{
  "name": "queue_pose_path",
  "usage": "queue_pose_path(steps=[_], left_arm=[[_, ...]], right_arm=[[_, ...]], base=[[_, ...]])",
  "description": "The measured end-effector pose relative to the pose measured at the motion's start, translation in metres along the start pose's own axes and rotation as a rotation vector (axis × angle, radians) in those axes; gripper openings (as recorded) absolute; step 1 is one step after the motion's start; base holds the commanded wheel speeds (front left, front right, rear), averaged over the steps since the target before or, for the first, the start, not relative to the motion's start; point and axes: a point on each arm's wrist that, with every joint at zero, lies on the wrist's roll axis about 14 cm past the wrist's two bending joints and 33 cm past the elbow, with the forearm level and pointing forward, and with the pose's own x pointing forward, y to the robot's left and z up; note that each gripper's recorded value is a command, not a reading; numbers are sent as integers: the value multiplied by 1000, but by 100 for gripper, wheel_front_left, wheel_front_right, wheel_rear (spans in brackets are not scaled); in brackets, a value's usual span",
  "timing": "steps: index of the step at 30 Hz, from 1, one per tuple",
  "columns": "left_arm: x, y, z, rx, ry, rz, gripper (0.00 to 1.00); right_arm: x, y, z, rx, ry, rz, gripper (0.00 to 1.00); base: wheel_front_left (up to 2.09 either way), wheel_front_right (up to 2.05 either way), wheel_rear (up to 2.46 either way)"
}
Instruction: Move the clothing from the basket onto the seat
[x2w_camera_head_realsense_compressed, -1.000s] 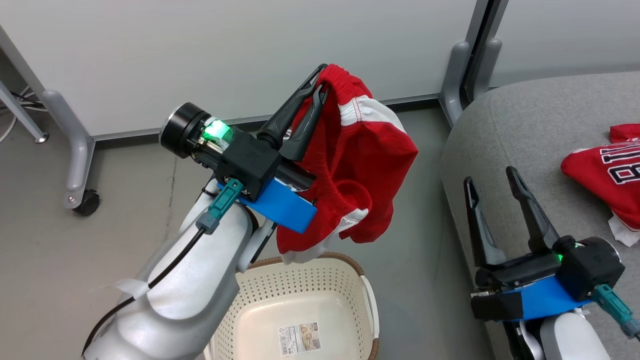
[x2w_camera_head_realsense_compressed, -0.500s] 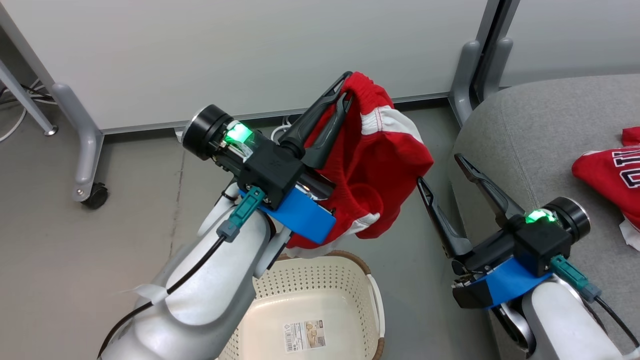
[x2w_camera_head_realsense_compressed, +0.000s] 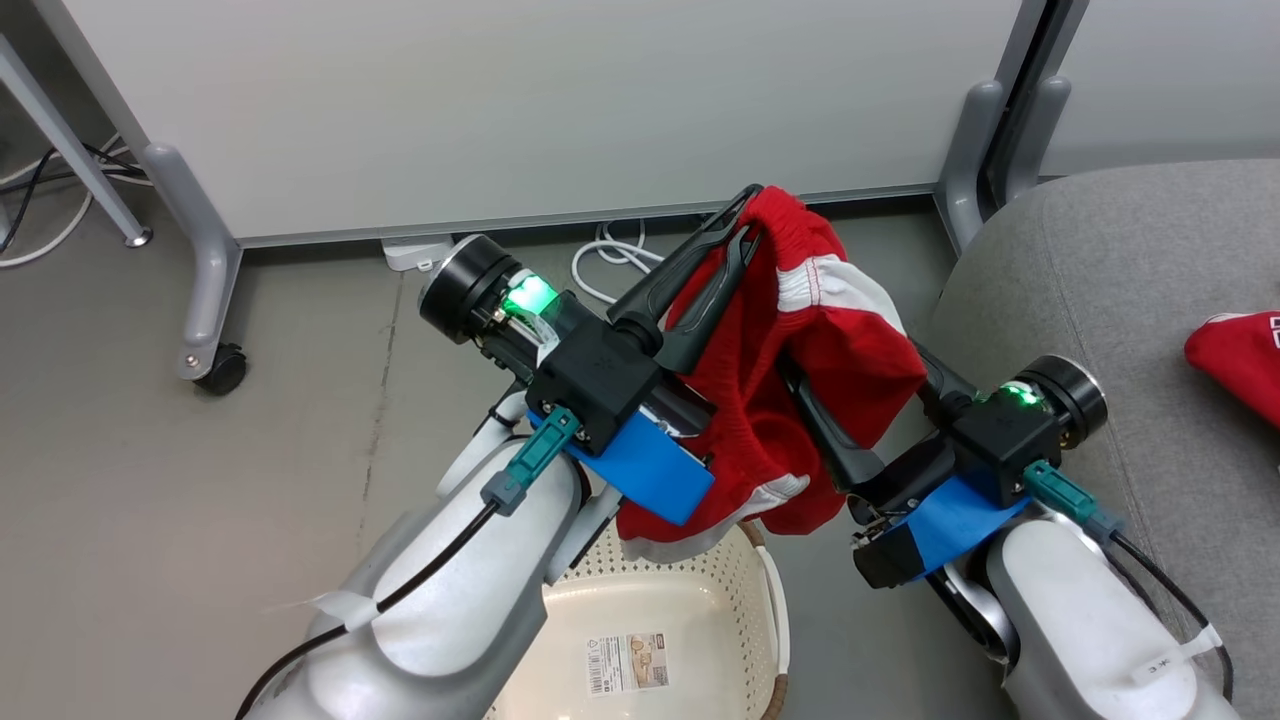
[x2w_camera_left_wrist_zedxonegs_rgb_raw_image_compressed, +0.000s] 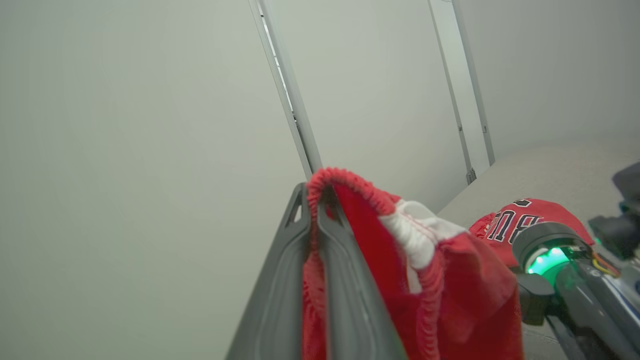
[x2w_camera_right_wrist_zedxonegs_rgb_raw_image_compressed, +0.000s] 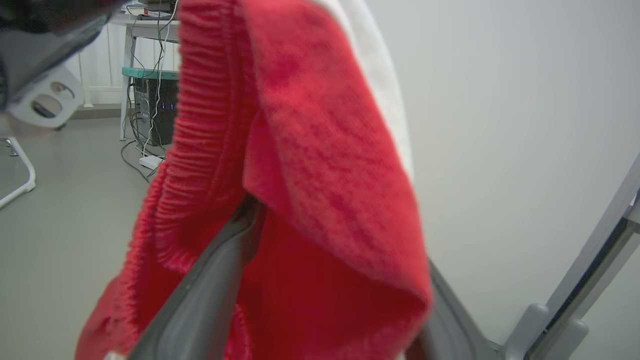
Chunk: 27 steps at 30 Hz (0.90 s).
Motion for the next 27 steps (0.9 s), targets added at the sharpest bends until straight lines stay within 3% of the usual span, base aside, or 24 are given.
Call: queue_pose_path(steps=[1, 2, 27], left_arm=[[-1, 0, -1, -1, 3, 1, 0], [-1, 0, -2, -3, 6, 2, 0], [-7, -6, -14, -20, 44, -12, 0]], right_arm=[[0, 1, -2, 5, 4, 2, 31], [1, 2, -2, 8, 4, 2, 0], [-8, -3, -1, 40, 0, -34, 0]], base=[[0, 0, 0], [0, 0, 0], [0, 0, 0]])
